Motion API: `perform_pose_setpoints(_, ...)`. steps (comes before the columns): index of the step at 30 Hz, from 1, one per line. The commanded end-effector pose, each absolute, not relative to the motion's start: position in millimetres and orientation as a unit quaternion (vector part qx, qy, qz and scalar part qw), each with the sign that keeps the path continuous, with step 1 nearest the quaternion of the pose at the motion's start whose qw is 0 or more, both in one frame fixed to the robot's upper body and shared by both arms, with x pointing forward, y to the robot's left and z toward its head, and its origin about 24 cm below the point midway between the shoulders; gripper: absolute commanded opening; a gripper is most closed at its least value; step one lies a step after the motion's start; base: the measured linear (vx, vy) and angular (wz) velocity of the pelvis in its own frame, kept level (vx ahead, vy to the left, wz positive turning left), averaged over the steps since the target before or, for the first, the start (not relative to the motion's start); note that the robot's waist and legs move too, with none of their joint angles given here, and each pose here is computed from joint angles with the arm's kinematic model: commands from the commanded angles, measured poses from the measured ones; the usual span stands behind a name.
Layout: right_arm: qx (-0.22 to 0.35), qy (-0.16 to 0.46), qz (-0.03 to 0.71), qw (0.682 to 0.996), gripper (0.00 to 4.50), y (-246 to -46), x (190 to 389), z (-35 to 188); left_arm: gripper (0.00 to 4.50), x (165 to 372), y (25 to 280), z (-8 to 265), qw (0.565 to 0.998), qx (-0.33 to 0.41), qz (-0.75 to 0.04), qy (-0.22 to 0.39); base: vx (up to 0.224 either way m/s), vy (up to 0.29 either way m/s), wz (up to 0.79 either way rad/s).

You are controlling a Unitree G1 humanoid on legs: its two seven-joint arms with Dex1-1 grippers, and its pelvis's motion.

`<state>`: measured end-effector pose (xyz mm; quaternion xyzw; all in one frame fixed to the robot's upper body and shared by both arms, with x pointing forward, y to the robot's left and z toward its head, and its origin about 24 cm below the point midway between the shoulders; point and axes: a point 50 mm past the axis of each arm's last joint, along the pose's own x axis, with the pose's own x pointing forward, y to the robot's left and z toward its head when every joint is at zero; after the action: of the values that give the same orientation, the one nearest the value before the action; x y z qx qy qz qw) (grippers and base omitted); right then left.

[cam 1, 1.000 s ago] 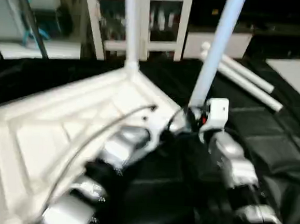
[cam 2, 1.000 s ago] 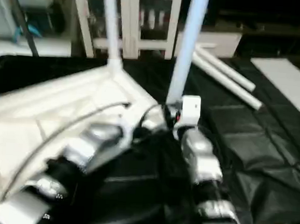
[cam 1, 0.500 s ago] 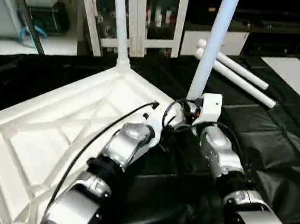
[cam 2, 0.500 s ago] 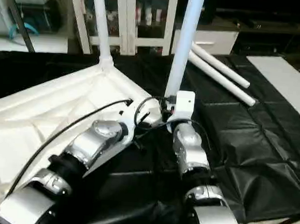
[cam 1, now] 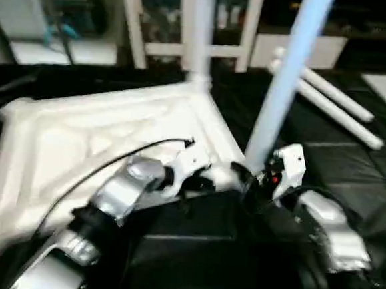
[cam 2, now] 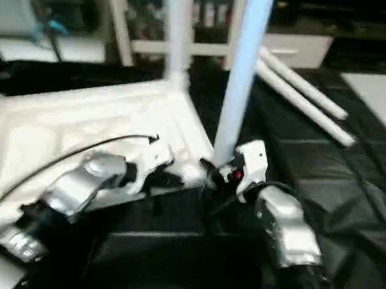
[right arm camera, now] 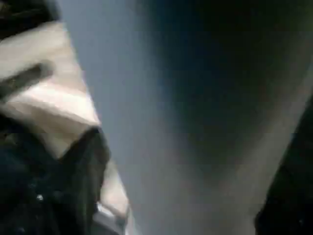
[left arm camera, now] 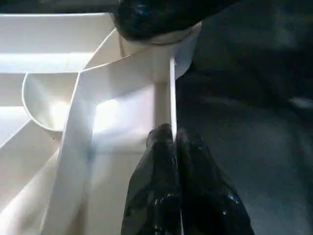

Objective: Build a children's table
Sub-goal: Rotate leg to tighten

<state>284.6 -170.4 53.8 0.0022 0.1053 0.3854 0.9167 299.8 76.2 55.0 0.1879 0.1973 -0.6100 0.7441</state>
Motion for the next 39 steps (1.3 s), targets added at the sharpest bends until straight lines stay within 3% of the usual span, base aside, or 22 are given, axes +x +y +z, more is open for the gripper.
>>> perform_pose_setpoints(1, -0.011, 0.119, 0.455, 0.882, 4.27, -174.6, 267.8, 62, 0.00, 283, 77, 49, 0.687, 0.180, -0.669, 0.220, 0.062, 0.004, 0.00)
perform_pose_setpoints(4, -0.046, 0.154, 0.504, 0.848, 4.36, -192.6, 248.8, 67, 0.00, 272, 86, 55, 0.642, 0.175, -0.709, 0.232, 0.059, 0.008, 0.01)
perform_pose_setpoints(9, -0.068, 0.193, 0.535, 0.820, 4.36, -200.1, 236.3, 71, 0.00, 272, 93, 59, 0.634, 0.186, -0.713, 0.236, 0.010, 0.002, 0.00)
perform_pose_setpoints(22, -0.072, 0.209, 0.553, 0.803, 4.36, -191.9, 233.0, 69, 0.00, 276, 97, 60, 0.642, 0.194, -0.703, 0.237, 0.000, 0.000, 0.00)
perform_pose_setpoints(39, -0.046, 0.210, 0.562, 0.799, 2.94, -186.3, 233.5, 67, 0.00, 278, 97, 60, 0.645, 0.193, -0.700, 0.237, 0.000, 0.000, 0.00)
